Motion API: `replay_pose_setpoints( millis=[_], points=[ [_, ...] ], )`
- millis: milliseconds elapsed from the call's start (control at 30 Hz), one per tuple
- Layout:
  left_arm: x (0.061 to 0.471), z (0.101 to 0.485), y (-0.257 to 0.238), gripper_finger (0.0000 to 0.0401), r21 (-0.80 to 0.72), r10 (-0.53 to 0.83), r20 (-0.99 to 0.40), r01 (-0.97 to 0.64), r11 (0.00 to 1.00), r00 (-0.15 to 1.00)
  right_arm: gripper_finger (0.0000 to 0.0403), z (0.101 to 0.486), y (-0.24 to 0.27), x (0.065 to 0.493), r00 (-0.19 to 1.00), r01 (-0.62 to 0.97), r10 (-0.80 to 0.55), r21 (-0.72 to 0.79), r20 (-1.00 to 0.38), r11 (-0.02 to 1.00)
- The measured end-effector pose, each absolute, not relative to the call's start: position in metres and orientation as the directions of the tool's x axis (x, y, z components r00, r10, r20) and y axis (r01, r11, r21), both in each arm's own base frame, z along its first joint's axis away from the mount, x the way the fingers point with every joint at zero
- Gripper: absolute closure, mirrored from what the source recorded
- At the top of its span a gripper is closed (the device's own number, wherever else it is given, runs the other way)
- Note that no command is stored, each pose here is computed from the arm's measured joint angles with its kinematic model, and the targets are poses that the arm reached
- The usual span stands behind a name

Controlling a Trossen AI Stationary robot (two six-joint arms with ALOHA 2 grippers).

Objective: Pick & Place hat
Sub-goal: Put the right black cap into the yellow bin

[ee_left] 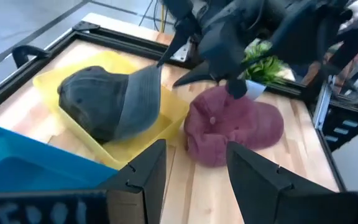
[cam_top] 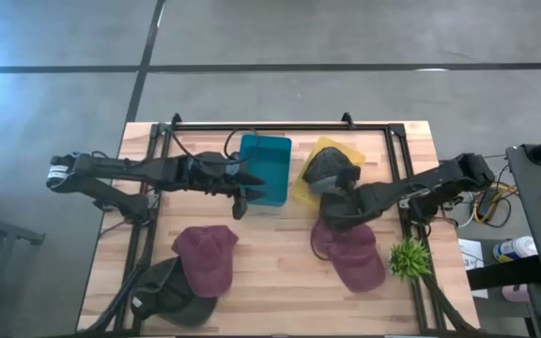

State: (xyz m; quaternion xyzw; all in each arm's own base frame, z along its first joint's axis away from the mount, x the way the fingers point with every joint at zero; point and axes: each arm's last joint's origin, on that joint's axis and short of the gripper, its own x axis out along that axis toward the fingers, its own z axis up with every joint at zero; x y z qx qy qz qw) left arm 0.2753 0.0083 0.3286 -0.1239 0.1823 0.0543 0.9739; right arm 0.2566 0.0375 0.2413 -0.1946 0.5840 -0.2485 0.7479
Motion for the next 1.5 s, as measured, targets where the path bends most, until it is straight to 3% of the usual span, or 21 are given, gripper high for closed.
replay_pose_setpoints(
  millis=[233,533,633,867,1000,1300,1500],
  points=[
    [0.272,0.323,0.023,0.024,-0.223,0.092,-0.428,-0.204,0.953,0.899,0.0231,0.223,0.01,0.256,0.124,0.245,-0.611,-0.573,-0.782,0.782],
    [0.27,0.319,0.025,0.024,-0.219,0.093,-0.465,-0.216,0.952,0.88,0.0381,0.234,0.007,0.264,0.157,0.553,-0.606,-0.439,-0.78,0.708],
    [0.27,0.319,0.025,0.024,-0.219,0.093,-0.463,-0.216,0.952,0.882,0.0387,0.239,0.006,0.268,0.156,0.652,-0.627,-0.397,-0.763,0.646],
    [0.27,0.319,0.024,0.024,-0.23,0.071,-0.459,-0.195,0.953,0.885,0.0388,0.22,0.0,0.271,-0.058,0.694,-0.683,-0.521,-0.728,0.497],
    [0.27,0.319,0.024,0.024,-0.231,0.069,-0.46,-0.194,0.953,0.885,0.0389,0.21,0.002,0.279,-0.115,0.705,-0.718,-0.566,-0.686,0.428],
    [0.27,0.319,0.024,0.024,-0.233,0.068,-0.465,-0.196,0.952,0.883,0.0389,0.194,0.003,0.289,-0.259,0.595,-0.752,-0.713,-0.607,0.37],
    [0.27,0.319,0.024,0.024,-0.234,0.067,-0.465,-0.196,0.952,0.883,0.0387,0.184,0.009,0.29,-0.272,0.625,-0.742,-0.699,-0.612,0.348]
  ],
)
